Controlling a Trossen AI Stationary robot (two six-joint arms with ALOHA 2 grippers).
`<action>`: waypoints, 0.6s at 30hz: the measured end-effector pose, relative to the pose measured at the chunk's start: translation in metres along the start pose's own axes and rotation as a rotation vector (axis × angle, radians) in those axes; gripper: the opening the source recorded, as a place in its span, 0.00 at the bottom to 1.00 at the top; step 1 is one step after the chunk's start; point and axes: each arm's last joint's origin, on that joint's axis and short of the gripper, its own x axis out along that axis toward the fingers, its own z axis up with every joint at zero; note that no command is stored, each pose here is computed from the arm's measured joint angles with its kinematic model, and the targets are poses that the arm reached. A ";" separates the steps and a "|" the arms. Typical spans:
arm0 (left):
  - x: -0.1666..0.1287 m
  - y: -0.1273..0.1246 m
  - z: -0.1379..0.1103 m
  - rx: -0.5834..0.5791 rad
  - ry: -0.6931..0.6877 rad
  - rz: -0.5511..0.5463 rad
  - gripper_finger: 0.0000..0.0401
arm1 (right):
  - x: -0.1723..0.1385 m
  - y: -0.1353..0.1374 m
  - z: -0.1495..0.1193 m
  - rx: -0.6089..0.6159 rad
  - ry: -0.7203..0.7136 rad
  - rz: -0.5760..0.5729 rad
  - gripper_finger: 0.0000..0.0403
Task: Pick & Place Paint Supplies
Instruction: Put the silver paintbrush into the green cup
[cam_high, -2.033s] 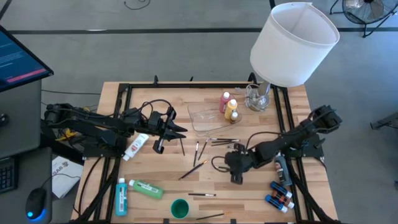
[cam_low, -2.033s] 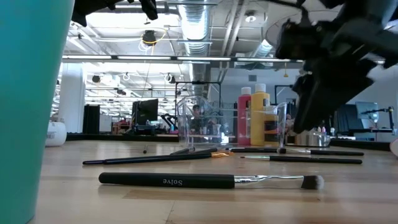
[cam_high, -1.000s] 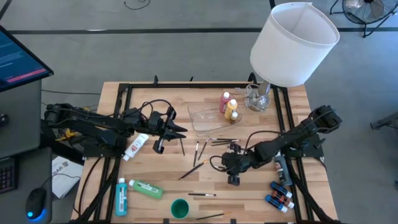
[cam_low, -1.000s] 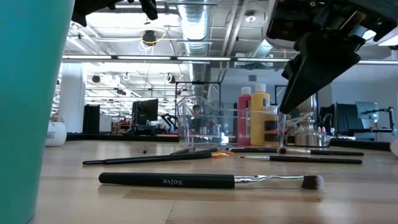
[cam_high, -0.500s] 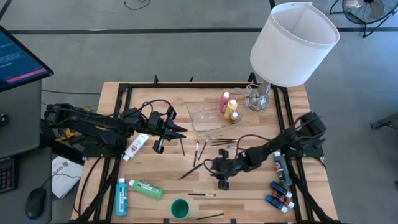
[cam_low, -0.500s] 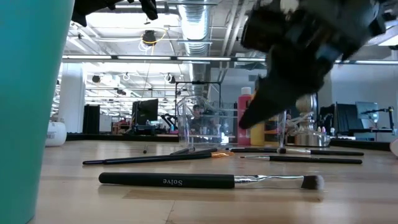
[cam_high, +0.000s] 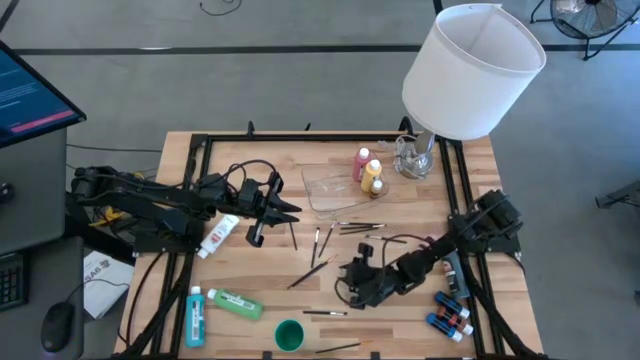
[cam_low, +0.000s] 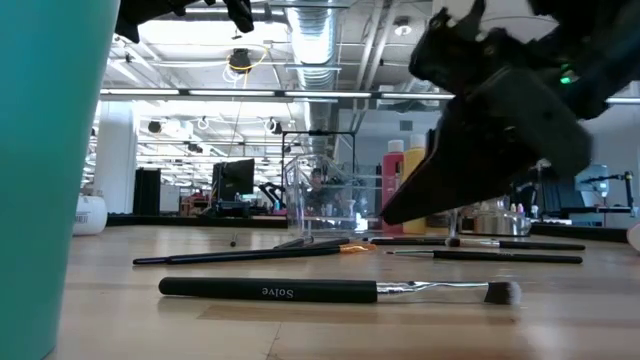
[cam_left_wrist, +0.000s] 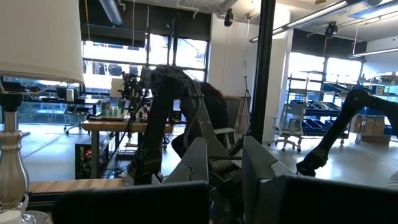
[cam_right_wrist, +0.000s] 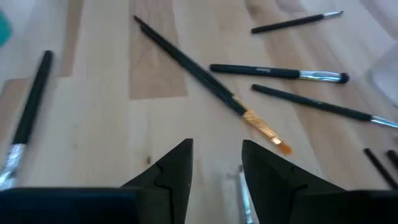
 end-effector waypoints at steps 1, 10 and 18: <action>0.000 0.000 0.000 0.000 0.000 0.000 0.00 | 0.000 0.000 0.000 0.011 0.006 0.006 0.33; 0.000 0.000 0.000 0.000 0.000 0.000 0.00 | -0.002 -0.005 -0.016 0.097 -0.043 -0.065 0.33; 0.000 0.000 0.000 0.000 0.000 0.000 0.00 | 0.001 -0.012 -0.023 0.122 -0.020 -0.041 0.33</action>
